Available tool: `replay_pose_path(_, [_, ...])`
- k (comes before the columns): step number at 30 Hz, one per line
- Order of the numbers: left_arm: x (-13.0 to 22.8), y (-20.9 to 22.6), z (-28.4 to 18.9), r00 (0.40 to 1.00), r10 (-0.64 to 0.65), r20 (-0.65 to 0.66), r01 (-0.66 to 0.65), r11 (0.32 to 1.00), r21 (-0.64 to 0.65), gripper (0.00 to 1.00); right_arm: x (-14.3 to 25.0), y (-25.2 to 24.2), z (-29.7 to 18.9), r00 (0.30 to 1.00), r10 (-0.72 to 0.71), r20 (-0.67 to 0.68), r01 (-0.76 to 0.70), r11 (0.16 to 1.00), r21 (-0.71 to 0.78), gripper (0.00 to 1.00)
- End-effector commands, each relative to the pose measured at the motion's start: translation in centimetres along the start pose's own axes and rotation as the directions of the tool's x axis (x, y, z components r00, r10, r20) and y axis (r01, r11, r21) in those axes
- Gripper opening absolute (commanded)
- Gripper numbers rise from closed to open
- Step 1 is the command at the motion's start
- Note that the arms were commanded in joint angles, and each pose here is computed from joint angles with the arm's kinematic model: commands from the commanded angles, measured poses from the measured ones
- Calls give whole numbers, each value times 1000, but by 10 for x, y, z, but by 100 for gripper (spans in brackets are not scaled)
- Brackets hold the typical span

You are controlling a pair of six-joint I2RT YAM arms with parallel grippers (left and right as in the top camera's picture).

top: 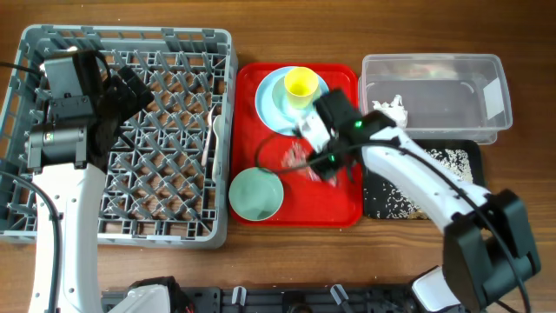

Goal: Sort waste into correct bins and load items into the dishwasher rack
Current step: 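Lift the wrapper with the right gripper and carry it over the clear bin, then open the right gripper to drop the wrapper into the bin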

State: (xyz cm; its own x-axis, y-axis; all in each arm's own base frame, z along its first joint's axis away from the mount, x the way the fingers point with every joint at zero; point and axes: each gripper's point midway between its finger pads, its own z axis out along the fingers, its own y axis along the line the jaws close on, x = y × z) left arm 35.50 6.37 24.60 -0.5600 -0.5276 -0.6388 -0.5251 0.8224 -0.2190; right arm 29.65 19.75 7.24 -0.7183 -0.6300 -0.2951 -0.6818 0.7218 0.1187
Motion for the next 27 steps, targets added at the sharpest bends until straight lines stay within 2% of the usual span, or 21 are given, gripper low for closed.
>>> replay_pose_path(1, [-4,1,-1,1000,-17,11,17,1000,-5,100,-54,-36,-63,970,83,230,-112,987,116,4])
replay_pose_path(3, [-4,1,-1,1000,-17,11,17,1000,-5,100,-61,-75,-85,929,188,318,-267,937,226,4])
replay_pose_path(5, [-4,1,-1,1000,-17,11,17,1000,-5,100,-55,-121,-105,834,351,427,-490,827,277,4])
replay_pose_path(7, [-4,1,-1,1000,-17,11,17,1000,-5,100,-44,-155,-116,709,494,503,-662,711,235,4])
replay_pose_path(8, [-4,1,-1,1000,-17,11,17,1000,-5,100,-20,-194,-125,403,717,568,-891,449,65,4])
replay_pose_path(9, [-4,2,-1,1000,-17,10,17,1000,-5,100,-12,-205,-125,300,766,569,-933,359,8,4])
replay_pose_path(10, [-4,1,-1,1000,-17,11,17,1000,-5,100,-5,-213,-125,224,796,563,-955,296,-38,4])
replay_pose_path(13, [-4,1,-1,1000,-17,11,17,1000,-5,100,17,-236,-120,68,832,551,-983,149,-104,4])
replay_pose_path(16, [-4,1,-1,1000,-17,11,17,1000,-5,100,33,-250,-111,-13,843,538,-991,59,-117,5])
replay_pose_path(17, [-4,1,-1,1000,-17,11,17,1000,-5,100,36,-253,-109,-11,843,538,-992,58,-111,17])
replay_pose_path(18, [-4,1,-1,1000,-17,11,17,1000,-5,100,37,-255,-109,8,840,542,-992,73,-99,41])
replay_pose_path(19, [-4,2,-1,1000,-17,10,17,1000,-5,100,35,-256,-111,45,834,550,-990,109,-84,79])
replay_pose_path(20, [-4,1,-1,1000,-17,11,17,1000,-5,100,33,-256,-112,82,824,560,-987,145,-69,94])
replay_pose_path(21, [-4,1,-1,1000,-17,11,17,1000,-5,100,33,-257,-113,107,819,563,-984,167,-56,100])
replay_pose_path(27, [-4,1,-1,1000,-17,11,17,1000,-5,100,28,-260,-116,133,802,582,-978,200,-52,100])
